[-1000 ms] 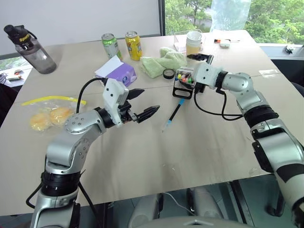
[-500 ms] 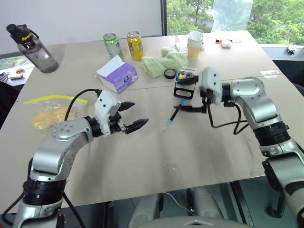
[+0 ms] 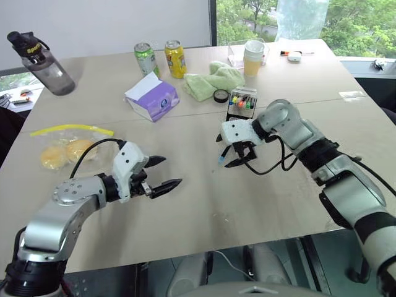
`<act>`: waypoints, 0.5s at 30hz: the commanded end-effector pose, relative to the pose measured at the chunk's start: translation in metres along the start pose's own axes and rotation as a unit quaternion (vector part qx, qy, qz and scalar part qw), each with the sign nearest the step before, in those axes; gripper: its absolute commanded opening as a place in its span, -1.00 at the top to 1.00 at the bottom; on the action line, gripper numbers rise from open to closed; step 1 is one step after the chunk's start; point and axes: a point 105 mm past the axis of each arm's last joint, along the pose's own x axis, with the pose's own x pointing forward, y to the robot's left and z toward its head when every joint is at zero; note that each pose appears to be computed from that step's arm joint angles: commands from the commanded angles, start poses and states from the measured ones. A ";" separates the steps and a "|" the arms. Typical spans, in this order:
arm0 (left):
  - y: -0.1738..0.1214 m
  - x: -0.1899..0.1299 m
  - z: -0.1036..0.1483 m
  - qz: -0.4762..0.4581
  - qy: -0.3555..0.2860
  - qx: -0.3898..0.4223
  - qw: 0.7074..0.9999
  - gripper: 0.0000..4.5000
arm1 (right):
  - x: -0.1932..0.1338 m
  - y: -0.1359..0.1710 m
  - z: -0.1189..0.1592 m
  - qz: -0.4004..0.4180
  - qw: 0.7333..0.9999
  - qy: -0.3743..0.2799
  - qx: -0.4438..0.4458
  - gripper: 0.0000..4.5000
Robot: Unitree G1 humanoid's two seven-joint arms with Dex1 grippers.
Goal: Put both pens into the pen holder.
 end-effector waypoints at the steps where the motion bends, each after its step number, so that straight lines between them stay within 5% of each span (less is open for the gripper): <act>1: -0.005 -0.002 0.012 0.007 -0.021 0.012 1.000 -1.00 | 0.000 -0.010 -0.008 0.006 0.998 0.052 -0.021 -0.99; 5: -0.005 -0.002 0.012 0.013 -0.023 0.011 1.000 -1.00 | 0.004 -0.010 -0.024 0.026 0.995 0.091 0.011 -0.63; 11: -0.006 -0.002 0.013 0.016 -0.024 0.009 1.000 -1.00 | 0.007 -0.008 -0.021 0.047 0.995 0.075 0.034 0.69; 13: -0.006 -0.002 0.013 0.015 -0.025 0.009 1.000 -1.00 | 0.008 -0.006 -0.016 0.055 0.996 0.059 0.041 0.98; 15: -0.006 0.000 0.014 0.013 -0.027 0.010 1.000 -1.00 | 0.008 -0.005 -0.015 0.060 0.996 0.056 0.043 0.98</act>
